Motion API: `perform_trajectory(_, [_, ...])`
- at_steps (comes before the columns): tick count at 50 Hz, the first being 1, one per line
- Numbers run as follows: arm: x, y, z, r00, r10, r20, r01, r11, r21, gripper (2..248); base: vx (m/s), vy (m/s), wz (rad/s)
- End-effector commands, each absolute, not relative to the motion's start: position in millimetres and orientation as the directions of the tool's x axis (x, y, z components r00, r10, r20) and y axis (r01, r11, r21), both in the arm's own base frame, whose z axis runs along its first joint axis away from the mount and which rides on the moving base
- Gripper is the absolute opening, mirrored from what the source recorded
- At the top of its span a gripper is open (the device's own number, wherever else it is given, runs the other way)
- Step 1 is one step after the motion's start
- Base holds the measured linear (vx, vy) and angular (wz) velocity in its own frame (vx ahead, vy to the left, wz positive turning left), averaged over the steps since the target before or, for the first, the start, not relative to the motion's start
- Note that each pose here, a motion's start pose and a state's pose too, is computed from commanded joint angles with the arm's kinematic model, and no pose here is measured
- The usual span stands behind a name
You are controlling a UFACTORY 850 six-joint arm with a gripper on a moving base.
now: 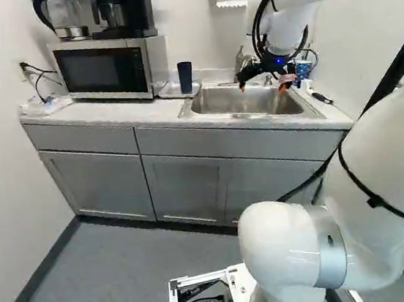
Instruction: Rinse the cup and place it in the tray
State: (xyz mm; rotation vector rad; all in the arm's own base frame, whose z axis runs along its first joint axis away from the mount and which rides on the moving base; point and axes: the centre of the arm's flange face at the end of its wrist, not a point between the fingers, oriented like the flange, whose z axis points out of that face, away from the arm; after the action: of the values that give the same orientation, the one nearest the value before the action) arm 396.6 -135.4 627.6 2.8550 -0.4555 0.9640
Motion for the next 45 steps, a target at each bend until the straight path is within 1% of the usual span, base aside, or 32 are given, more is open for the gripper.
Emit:
perform_trajectory(38, [396.6,-135.4,627.6,0.756,-0.250,0.605,-0.309,-0.951,-0.006,247,-0.098,0.058,-0.269])
perform_trajectory(45, [396.6,-135.4,627.6,0.756,-0.250,0.605,-0.309,-0.951,-0.006,247,-0.106,0.101,-0.122])
